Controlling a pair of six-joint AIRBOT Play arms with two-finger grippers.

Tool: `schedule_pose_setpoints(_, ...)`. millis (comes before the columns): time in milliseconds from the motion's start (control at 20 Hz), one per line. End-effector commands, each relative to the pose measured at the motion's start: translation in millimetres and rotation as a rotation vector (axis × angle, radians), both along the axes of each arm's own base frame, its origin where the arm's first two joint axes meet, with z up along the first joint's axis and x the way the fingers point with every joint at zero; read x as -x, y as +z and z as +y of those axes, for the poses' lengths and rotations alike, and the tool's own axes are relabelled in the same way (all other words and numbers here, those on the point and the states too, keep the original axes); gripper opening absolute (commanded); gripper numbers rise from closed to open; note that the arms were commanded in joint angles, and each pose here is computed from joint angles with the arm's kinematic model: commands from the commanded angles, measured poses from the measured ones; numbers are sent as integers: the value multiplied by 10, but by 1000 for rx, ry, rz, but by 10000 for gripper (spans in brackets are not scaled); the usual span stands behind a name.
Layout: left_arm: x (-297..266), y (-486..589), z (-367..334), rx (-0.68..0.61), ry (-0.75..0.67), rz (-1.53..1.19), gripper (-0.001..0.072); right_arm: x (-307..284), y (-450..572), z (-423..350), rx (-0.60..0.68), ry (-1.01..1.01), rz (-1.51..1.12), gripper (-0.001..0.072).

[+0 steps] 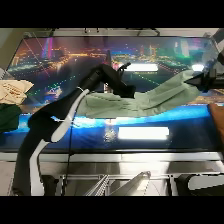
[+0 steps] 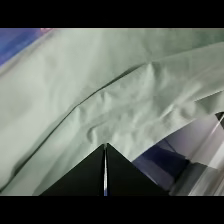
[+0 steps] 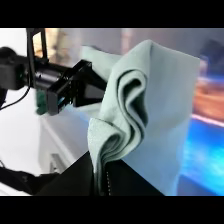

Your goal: Fold the shirts.

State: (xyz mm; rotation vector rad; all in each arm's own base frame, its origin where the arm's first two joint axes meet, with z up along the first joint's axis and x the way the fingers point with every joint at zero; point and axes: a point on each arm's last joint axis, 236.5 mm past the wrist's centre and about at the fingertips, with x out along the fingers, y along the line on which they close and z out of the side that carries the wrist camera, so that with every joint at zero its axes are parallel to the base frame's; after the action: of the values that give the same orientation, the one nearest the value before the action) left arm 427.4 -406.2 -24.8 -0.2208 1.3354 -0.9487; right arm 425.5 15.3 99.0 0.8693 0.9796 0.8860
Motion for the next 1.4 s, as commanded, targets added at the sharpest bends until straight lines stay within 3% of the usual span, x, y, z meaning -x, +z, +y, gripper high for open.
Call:
schedule_pose_setpoints(0, -56, 850, 771, 15, 9, -68, 17, -8, 444, 556, -60, 75, -104, 15)
schedule_pose_setpoints(150, 87, 1378, 1634, -6, 56, -70, 18, -36, 477, 1563, -19, 175, -156, 16)
schedule_pose_setpoints(300, 194, 1523, 2345, -20, 167, -51, 19, -87, 89, 2726, 119, 200, -212, 15)
schedule_pose_setpoints(500, 365, 1277, 2924, -26, 304, -7, 19, -144, -657, 4012, 190, 118, -225, 15)
schedule_pose_setpoints(600, 466, 1066, 3063, -27, 345, 26, 19, -25, -1019, 4510, 203, 177, -223, 17)
schedule_pose_setpoints(650, 523, 954, 3113, -27, 365, 59, 19, 48, -1143, 4690, 203, 211, -226, 130)
schedule_pose_setpoints(700, 584, 864, 3132, -25, 371, 93, 19, 107, -1207, 4799, 199, 238, -223, 387)
schedule_pose_setpoints(750, 637, 771, 3147, -23, 376, 120, 19, 110, -1199, 4808, 197, 242, -224, 364)
schedule_pose_setpoints(800, 678, 732, 3117, -2, 368, 135, 19, 53, -1129, 4740, 197, 237, -236, 284)
schedule_pose_setpoints(900, 692, 806, 2976, 103, 345, 130, 19, -102, -954, 4365, 233, 261, -262, 284)
schedule_pose_setpoints(1000, 734, 907, 2900, 164, 309, 98, 19, -283, -898, 3652, 354, 265, -205, 283)
schedule_pose_setpoints(1100, 816, 929, 2905, 158, 290, 68, 19, -417, -899, 2727, 507, 217, -99, 283)
schedule_pose_setpoints(1250, 939, 957, 3004, 151, 364, 22, 19, -361, -914, 1627, 528, 35, 123, 287)
schedule_pose_setpoints(1300, 985, 962, 3056, 148, 400, 3, 19, -290, -1057, 1363, 514, -28, 207, 432)
schedule_pose_setpoints(1350, 1063, 957, 3088, 146, 425, -4, 19, -228, -1224, 1208, 481, -74, 279, 623)
